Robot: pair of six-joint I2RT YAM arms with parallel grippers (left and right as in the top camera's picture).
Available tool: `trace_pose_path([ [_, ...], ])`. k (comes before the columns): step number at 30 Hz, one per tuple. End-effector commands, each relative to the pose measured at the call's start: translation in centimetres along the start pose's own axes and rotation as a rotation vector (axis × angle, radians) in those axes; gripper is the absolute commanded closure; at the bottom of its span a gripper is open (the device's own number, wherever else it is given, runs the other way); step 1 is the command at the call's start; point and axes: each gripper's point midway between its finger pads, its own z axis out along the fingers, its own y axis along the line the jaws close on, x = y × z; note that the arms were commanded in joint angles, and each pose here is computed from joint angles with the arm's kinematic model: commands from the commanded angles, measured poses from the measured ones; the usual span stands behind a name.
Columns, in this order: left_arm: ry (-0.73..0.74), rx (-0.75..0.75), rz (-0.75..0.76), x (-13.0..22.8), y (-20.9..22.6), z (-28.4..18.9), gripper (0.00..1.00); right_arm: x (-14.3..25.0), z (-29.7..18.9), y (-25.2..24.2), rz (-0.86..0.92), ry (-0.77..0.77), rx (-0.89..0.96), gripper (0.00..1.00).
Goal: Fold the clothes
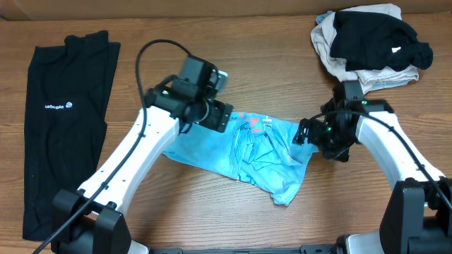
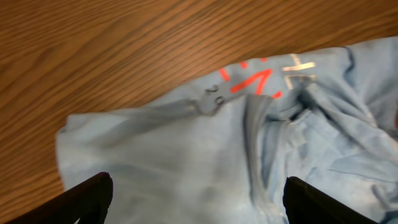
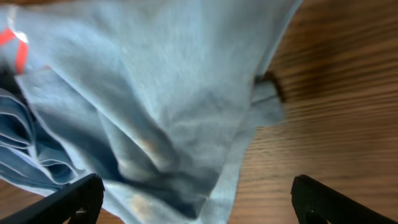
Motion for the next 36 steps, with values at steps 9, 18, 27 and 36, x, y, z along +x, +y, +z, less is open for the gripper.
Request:
trace_pose_path([
  [9,0.012,-0.025,-0.023,0.1,1.7,-0.6,0.1,3.3,5.0,-0.2,0.055,0.056,-0.128,0.05],
  [18,0.032,-0.024,-0.027,0.6,1.7,-0.6,0.11,5.2,7.0,-0.7,0.085,0.079,-0.169,0.22],
  [27,0.045,-0.025,-0.058,0.9,1.6,-0.6,0.11,5.2,7.1,-0.4,0.08,0.077,-0.194,0.67],
  [36,0.044,-0.05,-0.057,0.9,2.1,-0.6,0.1,1.3,4.9,-3.1,0.223,-0.028,-0.228,0.96],
])
